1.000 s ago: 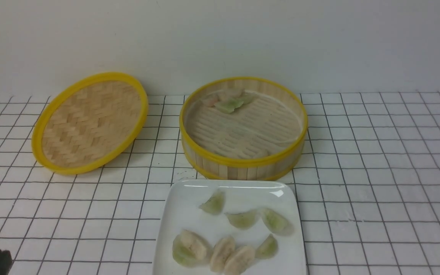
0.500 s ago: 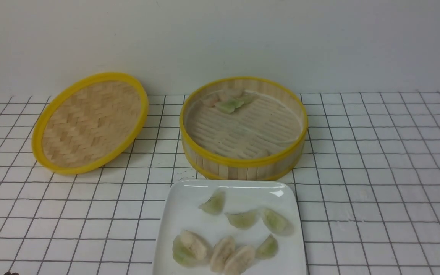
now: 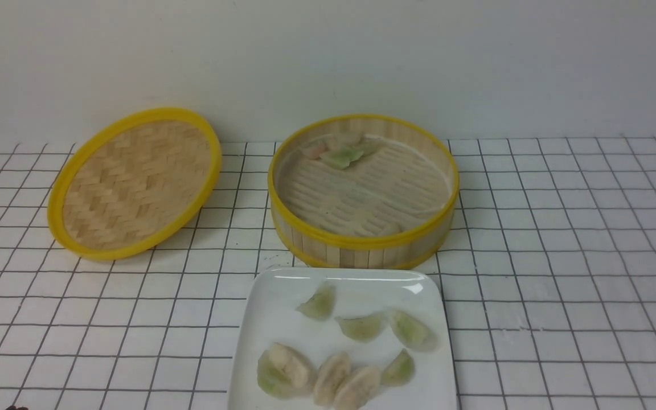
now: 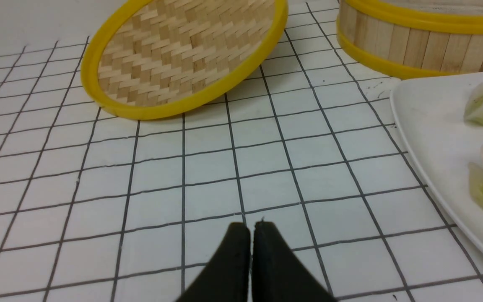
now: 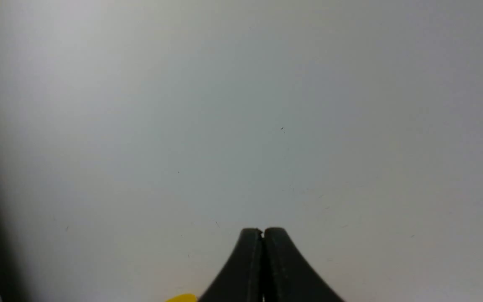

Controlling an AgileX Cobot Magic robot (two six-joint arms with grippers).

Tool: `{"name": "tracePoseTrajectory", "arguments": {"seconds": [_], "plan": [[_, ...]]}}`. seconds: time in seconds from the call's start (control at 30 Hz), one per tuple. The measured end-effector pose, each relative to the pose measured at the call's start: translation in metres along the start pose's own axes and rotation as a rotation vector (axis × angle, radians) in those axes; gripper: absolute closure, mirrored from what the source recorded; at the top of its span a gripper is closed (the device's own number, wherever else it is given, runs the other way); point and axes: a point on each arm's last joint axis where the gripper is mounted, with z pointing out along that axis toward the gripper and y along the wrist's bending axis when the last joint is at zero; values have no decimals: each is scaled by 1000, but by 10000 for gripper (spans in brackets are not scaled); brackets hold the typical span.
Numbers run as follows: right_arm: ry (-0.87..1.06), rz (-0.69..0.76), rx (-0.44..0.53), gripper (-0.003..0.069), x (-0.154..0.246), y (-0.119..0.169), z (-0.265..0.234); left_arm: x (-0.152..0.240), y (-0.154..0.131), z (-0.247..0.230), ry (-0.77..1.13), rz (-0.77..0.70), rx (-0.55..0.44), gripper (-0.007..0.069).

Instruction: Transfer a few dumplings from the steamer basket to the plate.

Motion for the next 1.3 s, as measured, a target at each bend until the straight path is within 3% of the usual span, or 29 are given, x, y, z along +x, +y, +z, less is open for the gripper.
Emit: {"name": "tracePoseTrajectory", "arguments": {"seconds": [0.23,0.53,0.73,1.03,1.17,1.3], "plan": [[31,-31,-21,669,3,2,0,0,0,0,0,0,0,631],[110,-171,-185,669,11,16,-2,0,0,0,0,0,0,631],[141,-205,-176,669,23,14,1,0,0,0,1,0,0,631],[347,-331,307,669,107,-25,11,0,0,0,1,0,0,631],[446,-313,443,669,144,-43,5,0,0,0,1,0,0,631],[496,-289,480,669,169,-53,0,0,0,0,1,0,0,631]]}}
